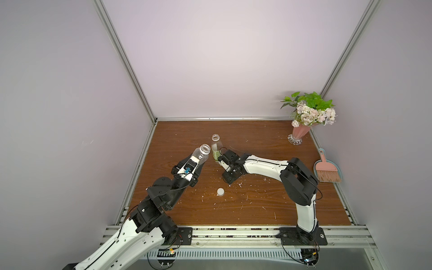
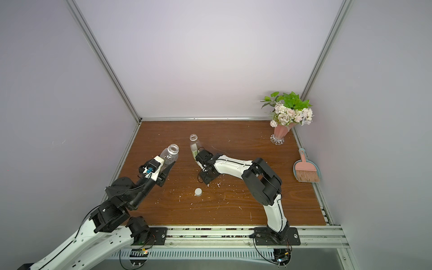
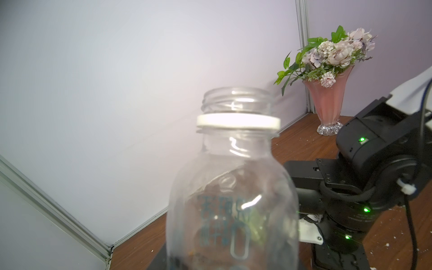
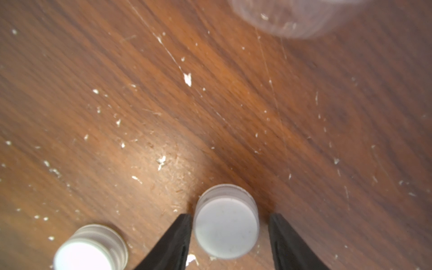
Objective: Screw on the bottle caps
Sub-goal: Move the bottle cap to the center of the board.
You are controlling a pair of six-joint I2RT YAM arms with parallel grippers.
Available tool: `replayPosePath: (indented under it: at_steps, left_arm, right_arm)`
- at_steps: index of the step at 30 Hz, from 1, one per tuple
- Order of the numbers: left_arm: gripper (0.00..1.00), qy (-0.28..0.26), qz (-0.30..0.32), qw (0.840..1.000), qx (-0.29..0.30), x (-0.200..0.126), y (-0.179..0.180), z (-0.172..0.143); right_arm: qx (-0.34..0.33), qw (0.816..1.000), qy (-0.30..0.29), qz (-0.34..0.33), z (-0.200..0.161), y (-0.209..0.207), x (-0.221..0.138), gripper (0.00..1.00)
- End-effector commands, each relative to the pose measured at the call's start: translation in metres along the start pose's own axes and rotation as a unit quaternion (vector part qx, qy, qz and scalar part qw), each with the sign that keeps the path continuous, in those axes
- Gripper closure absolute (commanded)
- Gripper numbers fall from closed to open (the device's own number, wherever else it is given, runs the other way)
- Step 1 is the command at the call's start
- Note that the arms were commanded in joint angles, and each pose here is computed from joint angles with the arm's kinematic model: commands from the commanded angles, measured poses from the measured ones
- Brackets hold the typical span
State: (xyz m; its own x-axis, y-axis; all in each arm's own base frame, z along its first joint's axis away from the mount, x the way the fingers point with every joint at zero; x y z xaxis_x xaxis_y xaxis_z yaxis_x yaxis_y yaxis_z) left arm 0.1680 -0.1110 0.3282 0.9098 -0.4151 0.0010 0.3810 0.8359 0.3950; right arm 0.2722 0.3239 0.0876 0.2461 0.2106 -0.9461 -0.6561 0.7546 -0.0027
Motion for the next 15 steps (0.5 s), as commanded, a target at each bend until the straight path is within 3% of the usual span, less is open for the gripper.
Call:
replayPosePath:
  at_steps: [1,9,15]
  left_arm:
    - [0.99,0.0,0.013,1.0,-0.006,0.0,0.004,0.0]
    - [0.99,0.0,0.012,1.0,-0.006,0.001,0.004,0.0]
    - [0.99,0.001,0.011,1.0,-0.006,0.001,0.003,0.0]
  right_arm:
    - [0.003,1.0,0.002,-0.009,-0.005,-0.003,-0.007,0.46]
    - [0.007,1.0,0.003,-0.006,-0.011,-0.003,-0.01,0.57]
    - [0.012,1.0,0.005,-0.005,-0.02,-0.004,-0.014,0.59]
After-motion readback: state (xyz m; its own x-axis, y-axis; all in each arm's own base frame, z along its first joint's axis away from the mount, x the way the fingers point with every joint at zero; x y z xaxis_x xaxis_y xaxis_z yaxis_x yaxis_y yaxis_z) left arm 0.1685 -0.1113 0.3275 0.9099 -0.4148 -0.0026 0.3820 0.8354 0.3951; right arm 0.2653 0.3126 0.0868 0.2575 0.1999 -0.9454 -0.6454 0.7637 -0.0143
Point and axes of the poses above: each gripper's point midway between its finger pads, its own x axis out along the fingers, its own y axis along the line the jaws close on, z = x × y, the point moved 6 cm from there along -x, back along the fingers, and after that the axes turned 2 degrees about x, right-handed, at the moved point
